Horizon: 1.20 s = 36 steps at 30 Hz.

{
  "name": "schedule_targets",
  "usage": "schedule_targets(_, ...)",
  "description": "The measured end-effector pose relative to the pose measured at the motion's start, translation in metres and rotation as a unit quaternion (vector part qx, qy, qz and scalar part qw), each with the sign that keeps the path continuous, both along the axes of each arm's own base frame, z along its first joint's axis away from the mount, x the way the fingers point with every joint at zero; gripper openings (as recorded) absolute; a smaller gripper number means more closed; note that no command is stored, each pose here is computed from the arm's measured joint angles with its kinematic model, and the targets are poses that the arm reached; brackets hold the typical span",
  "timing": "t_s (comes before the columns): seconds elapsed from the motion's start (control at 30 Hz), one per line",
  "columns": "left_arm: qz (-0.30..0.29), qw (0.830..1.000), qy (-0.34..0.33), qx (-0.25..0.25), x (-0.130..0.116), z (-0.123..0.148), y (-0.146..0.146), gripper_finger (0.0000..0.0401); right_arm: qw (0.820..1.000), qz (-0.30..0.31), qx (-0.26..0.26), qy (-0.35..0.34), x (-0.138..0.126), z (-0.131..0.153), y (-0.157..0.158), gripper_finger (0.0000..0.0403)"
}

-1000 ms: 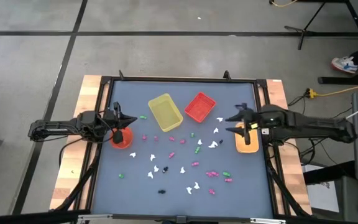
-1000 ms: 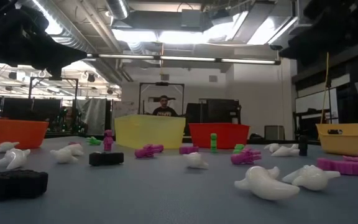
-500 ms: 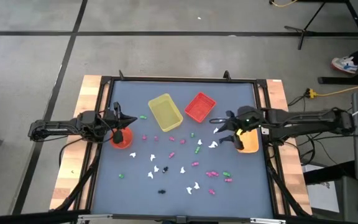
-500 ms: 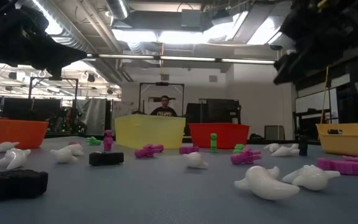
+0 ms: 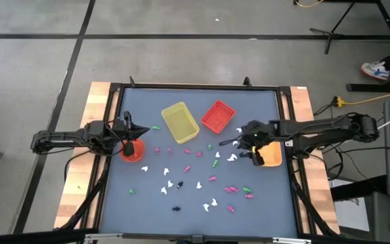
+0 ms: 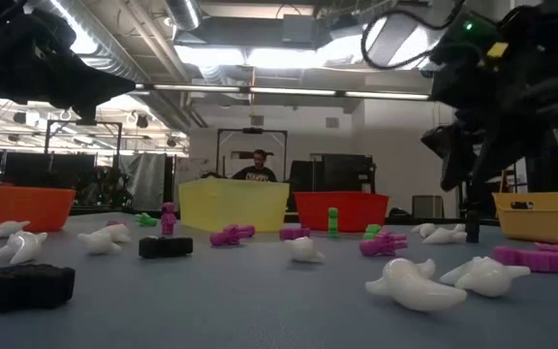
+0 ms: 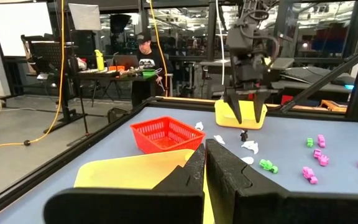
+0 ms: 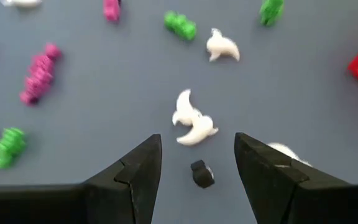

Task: Sort Halloween decoration
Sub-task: Put the black skeleton toy into the light orange bin

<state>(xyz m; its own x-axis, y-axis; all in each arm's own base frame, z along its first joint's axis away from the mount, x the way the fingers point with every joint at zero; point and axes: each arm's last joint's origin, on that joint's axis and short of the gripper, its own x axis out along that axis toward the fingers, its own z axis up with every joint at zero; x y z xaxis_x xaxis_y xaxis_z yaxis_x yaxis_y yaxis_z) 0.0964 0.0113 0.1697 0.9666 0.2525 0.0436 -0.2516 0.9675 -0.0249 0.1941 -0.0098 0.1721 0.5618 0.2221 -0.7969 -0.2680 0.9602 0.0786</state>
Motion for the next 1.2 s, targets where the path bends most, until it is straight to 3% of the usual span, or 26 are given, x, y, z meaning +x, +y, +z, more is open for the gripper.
schedule_targets(0.5, 0.000, 1.000, 0.000, 0.000, 0.000, 0.000, 0.000, 0.0000, 0.996, 0.008, -0.046, 0.075, 0.005, -0.025, -0.003, 0.0202)
schedule_targets(1.2, 0.000, 1.000, 0.000, 0.000, 0.000, 0.000, 0.000, 0.0000, 0.995, 0.021, -0.054, 0.076, 0.006, -0.027, -0.003, 0.0202)
